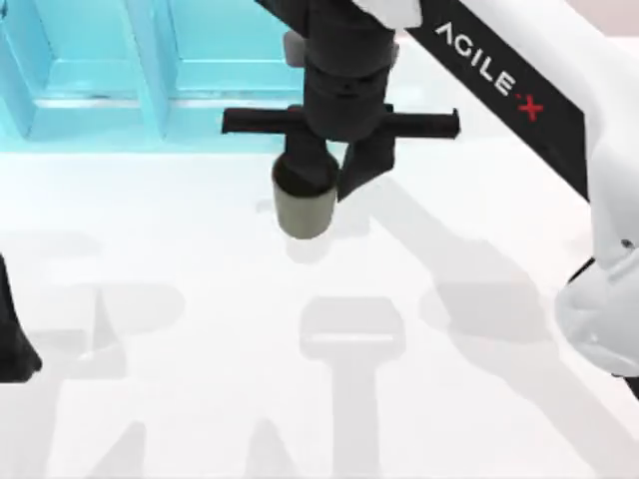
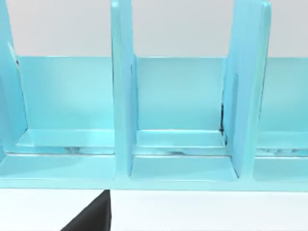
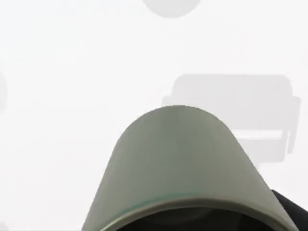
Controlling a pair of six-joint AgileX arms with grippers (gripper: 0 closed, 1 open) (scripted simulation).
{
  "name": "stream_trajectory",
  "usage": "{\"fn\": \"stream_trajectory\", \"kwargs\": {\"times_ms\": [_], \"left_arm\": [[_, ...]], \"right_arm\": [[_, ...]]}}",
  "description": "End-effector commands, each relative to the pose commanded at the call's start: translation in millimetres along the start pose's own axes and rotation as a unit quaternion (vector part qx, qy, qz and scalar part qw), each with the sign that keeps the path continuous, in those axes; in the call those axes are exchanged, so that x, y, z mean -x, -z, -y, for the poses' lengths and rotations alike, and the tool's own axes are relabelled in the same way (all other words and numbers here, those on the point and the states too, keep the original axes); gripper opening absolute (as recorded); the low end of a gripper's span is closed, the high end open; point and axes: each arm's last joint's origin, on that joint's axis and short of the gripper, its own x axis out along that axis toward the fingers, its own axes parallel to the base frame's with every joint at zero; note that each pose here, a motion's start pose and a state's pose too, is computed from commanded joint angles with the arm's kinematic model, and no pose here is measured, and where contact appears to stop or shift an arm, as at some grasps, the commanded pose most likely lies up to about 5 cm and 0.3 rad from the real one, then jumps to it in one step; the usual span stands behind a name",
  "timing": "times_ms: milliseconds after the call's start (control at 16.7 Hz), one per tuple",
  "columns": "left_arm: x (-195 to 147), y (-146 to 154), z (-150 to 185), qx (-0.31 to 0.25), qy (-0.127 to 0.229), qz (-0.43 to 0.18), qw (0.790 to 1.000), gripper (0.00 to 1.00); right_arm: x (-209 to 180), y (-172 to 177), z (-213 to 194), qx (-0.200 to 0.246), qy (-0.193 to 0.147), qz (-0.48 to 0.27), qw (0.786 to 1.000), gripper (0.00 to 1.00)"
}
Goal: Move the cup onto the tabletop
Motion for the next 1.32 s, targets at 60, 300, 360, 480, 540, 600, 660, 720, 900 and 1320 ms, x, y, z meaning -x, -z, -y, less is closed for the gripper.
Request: {"fn": "stream_trajectory", "kwargs": {"times_ms": [60,300,360,480,540,600,660,720,900,1320], "left_arm": [[0.0,0.0,0.0,0.0,0.0,0.0,1.0,1.0],[0.0,0.0,0.0,0.0,0.0,0.0,1.0,1.0],[0.0,0.0,0.0,0.0,0.0,0.0,1.0,1.0],[0.0,0.0,0.0,0.0,0.0,0.0,1.0,1.0],[0.0,0.0,0.0,0.0,0.0,0.0,1.0,1.0],[0.0,0.0,0.0,0.0,0.0,0.0,1.0,1.0],[0.0,0.0,0.0,0.0,0.0,0.0,1.0,1.0],[0.0,0.0,0.0,0.0,0.0,0.0,1.0,1.0],[0.0,0.0,0.0,0.0,0.0,0.0,1.0,1.0],[0.0,0.0,0.0,0.0,0.0,0.0,1.0,1.0]], "right_arm": [[-5.9,11.7,-16.6,0.0,0.002,-0.003,1.0,0.0],[-21.0,37.2,-46.6,0.0,0.013,-0.015,1.0,0.0],[-21.0,37.2,-46.6,0.0,0.013,-0.015,1.0,0.0],[-21.0,37.2,-46.6,0.0,0.013,-0.015,1.0,0.0],[-23.0,35.8,-46.3,-0.002,0.013,-0.017,1.0,0.0],[-23.1,35.7,-46.4,-0.002,0.013,-0.016,1.0,0.0],[-23.8,35.3,-47.1,-0.002,0.011,-0.015,1.0,0.0],[-25.2,34.7,-48.1,-0.002,0.009,-0.013,1.0,0.0],[-37.6,33.2,-52.1,-0.001,0.008,-0.011,1.0,0.0],[-83.6,38.2,-54.7,0.0,0.016,-0.017,1.0,0.0]]}}
